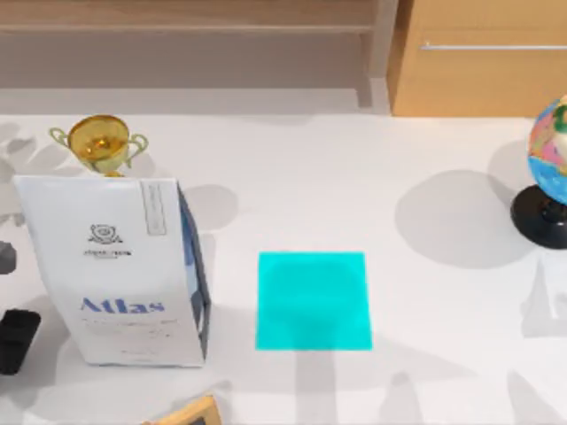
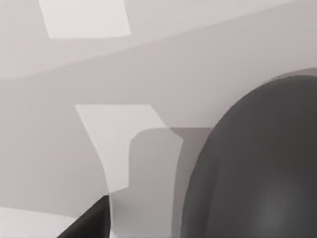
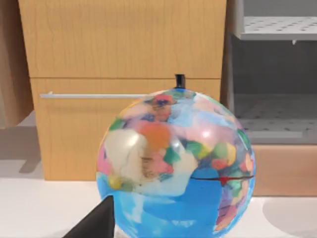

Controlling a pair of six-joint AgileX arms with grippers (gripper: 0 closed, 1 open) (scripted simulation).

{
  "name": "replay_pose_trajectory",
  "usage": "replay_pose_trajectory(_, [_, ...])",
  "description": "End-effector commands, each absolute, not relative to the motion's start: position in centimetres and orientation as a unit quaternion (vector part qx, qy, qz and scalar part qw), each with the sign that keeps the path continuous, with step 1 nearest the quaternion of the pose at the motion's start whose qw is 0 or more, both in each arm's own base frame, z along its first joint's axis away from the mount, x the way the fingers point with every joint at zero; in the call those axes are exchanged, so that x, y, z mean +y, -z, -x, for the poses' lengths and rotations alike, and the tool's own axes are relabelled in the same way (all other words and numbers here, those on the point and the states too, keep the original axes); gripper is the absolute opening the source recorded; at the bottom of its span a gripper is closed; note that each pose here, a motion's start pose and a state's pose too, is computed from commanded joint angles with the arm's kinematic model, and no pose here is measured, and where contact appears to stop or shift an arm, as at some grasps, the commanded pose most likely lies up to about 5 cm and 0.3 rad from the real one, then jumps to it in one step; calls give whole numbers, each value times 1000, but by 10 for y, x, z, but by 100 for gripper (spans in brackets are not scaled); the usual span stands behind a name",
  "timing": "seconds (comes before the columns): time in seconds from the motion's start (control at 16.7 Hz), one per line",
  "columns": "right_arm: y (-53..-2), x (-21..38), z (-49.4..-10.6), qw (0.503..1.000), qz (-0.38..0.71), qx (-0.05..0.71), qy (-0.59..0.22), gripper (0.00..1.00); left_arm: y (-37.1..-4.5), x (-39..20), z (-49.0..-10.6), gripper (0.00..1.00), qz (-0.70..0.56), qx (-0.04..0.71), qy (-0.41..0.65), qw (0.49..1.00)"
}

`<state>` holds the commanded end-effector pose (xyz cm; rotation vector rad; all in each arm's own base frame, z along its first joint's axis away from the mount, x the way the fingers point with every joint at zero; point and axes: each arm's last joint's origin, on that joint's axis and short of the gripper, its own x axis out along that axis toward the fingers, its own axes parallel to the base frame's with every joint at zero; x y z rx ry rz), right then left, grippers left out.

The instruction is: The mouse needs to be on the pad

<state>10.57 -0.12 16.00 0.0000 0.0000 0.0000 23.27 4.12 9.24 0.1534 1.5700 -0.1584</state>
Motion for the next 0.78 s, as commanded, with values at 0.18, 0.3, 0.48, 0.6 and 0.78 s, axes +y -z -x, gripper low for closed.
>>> replay_pose_trajectory(0.18, [-160,-1,-106,1000,0,0,0,100,-92,41,-233,0,-69,705,71,702])
replay_pose_trajectory(0.3, [-160,-1,-106,1000,0,0,0,100,-114,42,-234,0,-69,693,71,714])
replay_pose_trajectory(0.48, [-160,-1,-106,1000,0,0,0,100,-124,44,-238,0,-68,691,68,717])
replay_pose_trajectory(0.6, [-160,-1,-106,1000,0,0,0,100,-141,45,-241,0,-68,690,67,718])
replay_pose_trajectory(0.78, [-160,-1,-106,1000,0,0,0,100,-173,45,-239,0,-65,701,71,706])
